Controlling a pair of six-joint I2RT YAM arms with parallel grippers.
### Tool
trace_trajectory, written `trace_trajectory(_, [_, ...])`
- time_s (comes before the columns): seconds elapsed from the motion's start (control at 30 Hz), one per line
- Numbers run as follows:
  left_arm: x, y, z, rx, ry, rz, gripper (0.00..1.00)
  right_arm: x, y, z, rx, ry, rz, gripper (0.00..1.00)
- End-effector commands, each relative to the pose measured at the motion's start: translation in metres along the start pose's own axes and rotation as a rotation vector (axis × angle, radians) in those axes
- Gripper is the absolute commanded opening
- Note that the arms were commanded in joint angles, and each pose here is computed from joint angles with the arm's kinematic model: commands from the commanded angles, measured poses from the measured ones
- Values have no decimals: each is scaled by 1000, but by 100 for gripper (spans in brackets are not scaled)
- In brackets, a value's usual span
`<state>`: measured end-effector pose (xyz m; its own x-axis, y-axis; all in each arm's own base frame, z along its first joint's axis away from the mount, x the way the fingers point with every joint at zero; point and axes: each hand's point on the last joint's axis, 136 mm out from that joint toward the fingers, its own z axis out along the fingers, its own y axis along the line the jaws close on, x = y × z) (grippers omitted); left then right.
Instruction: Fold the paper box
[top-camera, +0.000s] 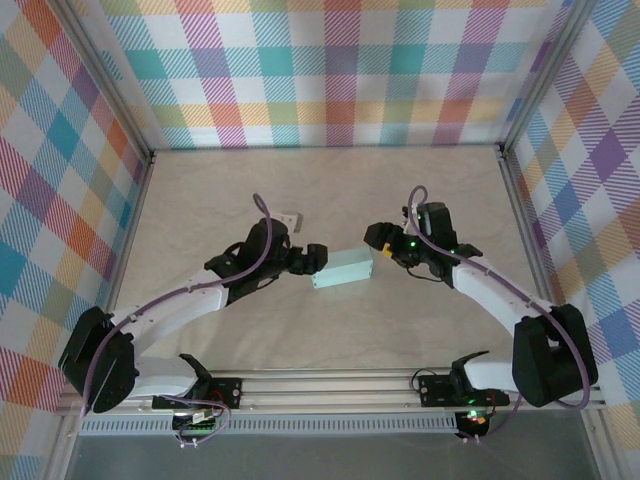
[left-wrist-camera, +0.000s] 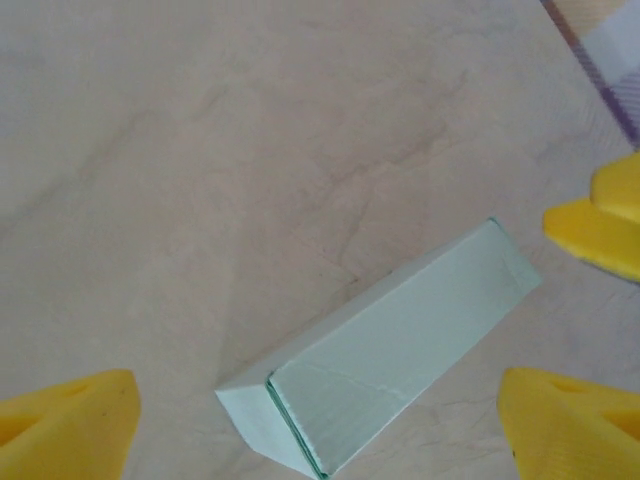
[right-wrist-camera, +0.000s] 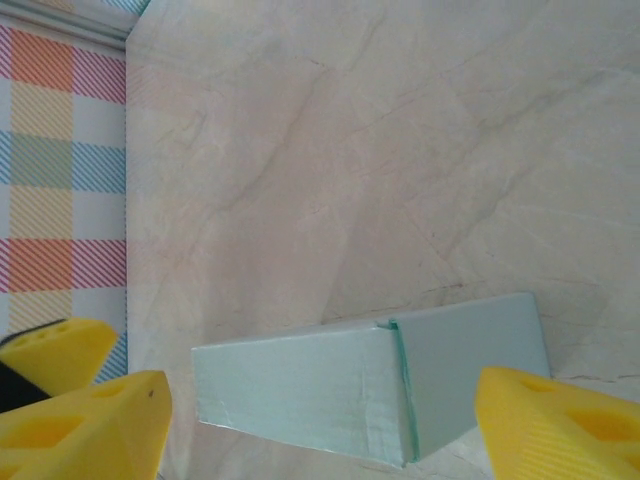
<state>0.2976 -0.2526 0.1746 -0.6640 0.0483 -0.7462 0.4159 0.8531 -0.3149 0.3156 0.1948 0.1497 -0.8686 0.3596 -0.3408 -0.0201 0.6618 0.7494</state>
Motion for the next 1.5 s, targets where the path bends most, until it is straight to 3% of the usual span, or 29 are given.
trace_trajectory(0.0, [2,4,-13,-6,60,446,93,-10,3,-13,4,-27,-47,80])
trace_trajectory(0.03, [3,8,-14,1,70,505,97,-9,3,-14,-2,-25,-50,80])
trace_trajectory(0.17, [5,-5,-21,167,62,721,98,-6,5,-17,-36,-25,-76,80])
trace_trajectory(0.27, [28,-2,-14,220,184,824,97,-5,3,-18,-36,-29,-77,80])
trace_trajectory(0.4, [31,4,2,256,282,830,93,-5,2,-17,-37,-25,-75,80])
trace_trajectory(0.53, [34,3,17,312,362,818,79,-6,3,-19,-34,-20,-86,79])
trace_trajectory(0.63, [39,7,32,341,415,790,74,-6,2,-21,-30,-22,-98,79])
trace_trajectory(0.87, [50,2,42,415,450,794,53,-7,-4,-22,-10,-24,-87,78])
trace_trajectory(0.97, [50,-5,39,450,442,788,53,-8,-6,-21,-10,-20,-80,78])
trace_trajectory(1.07, [41,-12,35,469,397,783,67,-7,-7,-21,-10,-18,-76,78])
trace_trajectory(1.27, [18,-30,19,504,255,798,71,-2,-16,-17,21,14,-37,78])
trace_trajectory(1.47, [27,-24,27,495,293,788,69,1,-21,-13,30,30,-1,77])
